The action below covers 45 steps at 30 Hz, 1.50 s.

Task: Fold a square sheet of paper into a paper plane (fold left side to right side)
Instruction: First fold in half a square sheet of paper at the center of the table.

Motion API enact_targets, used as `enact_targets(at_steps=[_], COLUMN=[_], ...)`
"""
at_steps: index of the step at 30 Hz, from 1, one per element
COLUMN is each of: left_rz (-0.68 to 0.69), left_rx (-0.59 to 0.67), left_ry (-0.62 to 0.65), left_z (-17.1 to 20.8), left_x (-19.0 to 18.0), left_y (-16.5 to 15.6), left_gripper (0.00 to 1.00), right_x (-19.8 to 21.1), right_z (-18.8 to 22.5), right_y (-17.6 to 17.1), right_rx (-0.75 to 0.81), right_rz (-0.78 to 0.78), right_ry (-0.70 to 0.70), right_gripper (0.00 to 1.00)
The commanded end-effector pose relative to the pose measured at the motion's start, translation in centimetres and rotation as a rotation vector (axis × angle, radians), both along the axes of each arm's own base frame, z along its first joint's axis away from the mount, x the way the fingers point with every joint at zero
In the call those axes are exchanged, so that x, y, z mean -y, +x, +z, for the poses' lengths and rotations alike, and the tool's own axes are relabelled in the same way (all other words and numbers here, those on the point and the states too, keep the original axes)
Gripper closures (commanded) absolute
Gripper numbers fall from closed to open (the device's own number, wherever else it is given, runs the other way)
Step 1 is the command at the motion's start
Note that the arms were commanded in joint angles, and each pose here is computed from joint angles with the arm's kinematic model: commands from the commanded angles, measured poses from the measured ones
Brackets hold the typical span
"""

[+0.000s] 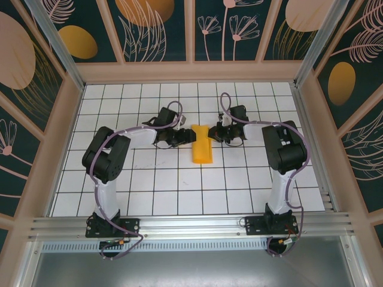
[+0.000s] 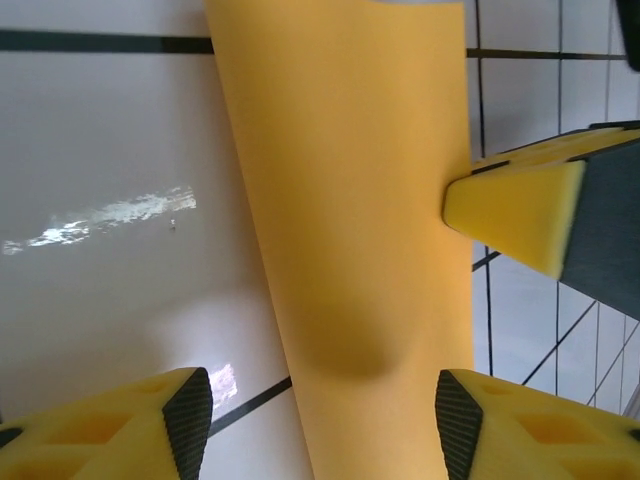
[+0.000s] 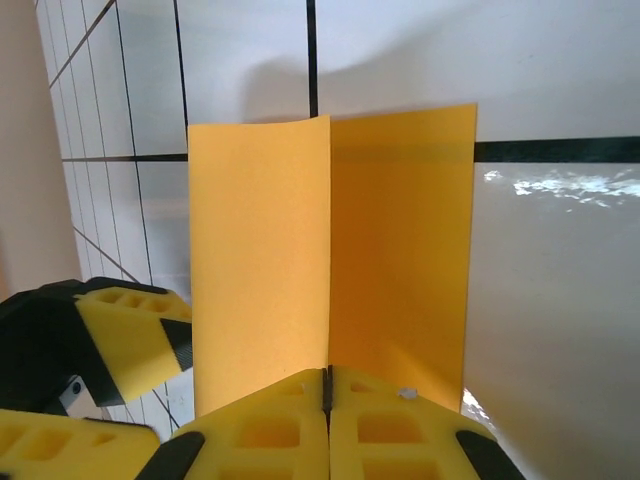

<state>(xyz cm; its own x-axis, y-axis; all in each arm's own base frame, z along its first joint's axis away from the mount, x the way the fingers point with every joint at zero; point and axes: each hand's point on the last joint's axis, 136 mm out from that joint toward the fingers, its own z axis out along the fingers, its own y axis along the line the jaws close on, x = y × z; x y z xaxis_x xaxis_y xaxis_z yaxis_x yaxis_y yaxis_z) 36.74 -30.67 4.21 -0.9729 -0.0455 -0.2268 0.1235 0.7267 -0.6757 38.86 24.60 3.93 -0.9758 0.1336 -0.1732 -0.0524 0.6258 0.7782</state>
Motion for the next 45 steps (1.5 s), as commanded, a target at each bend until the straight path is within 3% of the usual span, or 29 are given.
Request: enact_targets(at_steps=[1,3,8,16,24,45], left_rz=[-0.003,-0.006,-0.002,-0.015,-0.032,-0.104], left_rx=[-0.020,-0.027,-0.052,-0.060,-0.060,-0.065], left_ry=[0.005,0.016,0.058,0.120,0.209,0.321], left_z=[-0.2,-0.7,-2.1,-3.1,-4.1,-5.5], left_x=[0.9,1.2,1.0,1.7,2.0,2.9], left_y=[0.2,0.1,-0.1,-0.3,-0.6,-1.0], left_gripper=[0.41,0.44,0.49,0.49,0.48,0.42], right_x=[0.3,0.3,0.5,5.6,8.5,8.2], right_z=[1.9,2.0,3.1,3.6,2.4,1.9], right_y=[0.5,0.5,0.6,0.5,-0.7,-1.6], right_rx=[0.055,0.060,0.091,0.141,0.129,0.114], right_rz=[0.003,0.004,0.002,-0.098,-0.147,-0.136], right_ry=[-0.007,-0.002,0.002,-0.198,-0.280,-0.256], right_gripper=[0.92,0.90,0.74,0.48,0.45,0.41])
